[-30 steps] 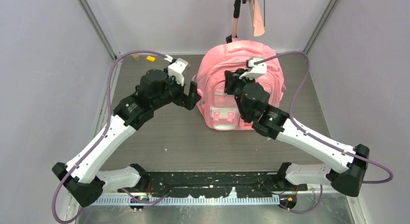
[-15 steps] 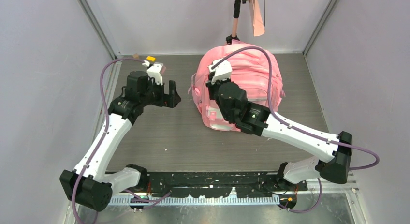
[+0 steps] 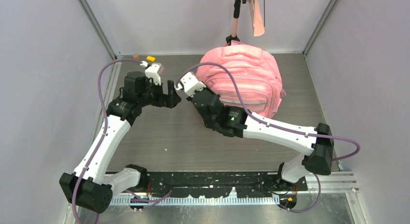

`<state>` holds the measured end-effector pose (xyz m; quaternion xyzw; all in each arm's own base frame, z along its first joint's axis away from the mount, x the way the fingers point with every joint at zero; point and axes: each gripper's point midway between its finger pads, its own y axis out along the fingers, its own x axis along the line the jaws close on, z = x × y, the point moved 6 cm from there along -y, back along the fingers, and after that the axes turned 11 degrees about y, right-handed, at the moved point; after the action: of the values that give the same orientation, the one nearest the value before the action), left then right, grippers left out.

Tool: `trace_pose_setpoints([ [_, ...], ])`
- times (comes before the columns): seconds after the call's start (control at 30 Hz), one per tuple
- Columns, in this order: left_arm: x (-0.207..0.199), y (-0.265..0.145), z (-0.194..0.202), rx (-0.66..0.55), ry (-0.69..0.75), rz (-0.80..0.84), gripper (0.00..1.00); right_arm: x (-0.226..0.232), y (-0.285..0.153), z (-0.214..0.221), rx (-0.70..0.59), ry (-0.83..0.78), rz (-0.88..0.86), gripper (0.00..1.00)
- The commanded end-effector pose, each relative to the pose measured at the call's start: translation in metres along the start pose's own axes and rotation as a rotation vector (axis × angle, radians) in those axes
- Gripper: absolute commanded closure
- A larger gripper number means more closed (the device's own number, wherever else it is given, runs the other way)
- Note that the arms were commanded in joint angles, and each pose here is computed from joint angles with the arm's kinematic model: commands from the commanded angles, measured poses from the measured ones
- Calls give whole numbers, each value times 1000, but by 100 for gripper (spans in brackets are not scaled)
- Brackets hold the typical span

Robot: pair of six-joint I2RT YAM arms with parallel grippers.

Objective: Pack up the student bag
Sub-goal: Zip the student bag at the center of the board.

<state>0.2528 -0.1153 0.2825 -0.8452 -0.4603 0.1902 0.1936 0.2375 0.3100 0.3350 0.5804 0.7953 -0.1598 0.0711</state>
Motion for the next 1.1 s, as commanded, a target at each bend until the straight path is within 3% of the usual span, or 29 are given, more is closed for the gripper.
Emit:
trace_pose_setpoints([
  [0.0,1,-3,-8,-46,-11,9,6,26,0,26,67,-132,-41,100],
  [0.13,5,-2,-5,-40,-27,-8,6,34,1,45,100,-144,-55,99],
  [0.4,7,-1,-3,-45,-50,-18,5,42,10,81,148,-216,0,88],
  [0.8,14,-3,1,-66,-47,-76,4,58,15,91,141,-160,-67,81],
  [0.93,14,-5,1,-75,-45,-85,3,56,8,75,125,-110,-125,70],
  [1.07,16,-9,0,-88,-44,-113,3,46,-6,43,99,-22,-190,49],
])
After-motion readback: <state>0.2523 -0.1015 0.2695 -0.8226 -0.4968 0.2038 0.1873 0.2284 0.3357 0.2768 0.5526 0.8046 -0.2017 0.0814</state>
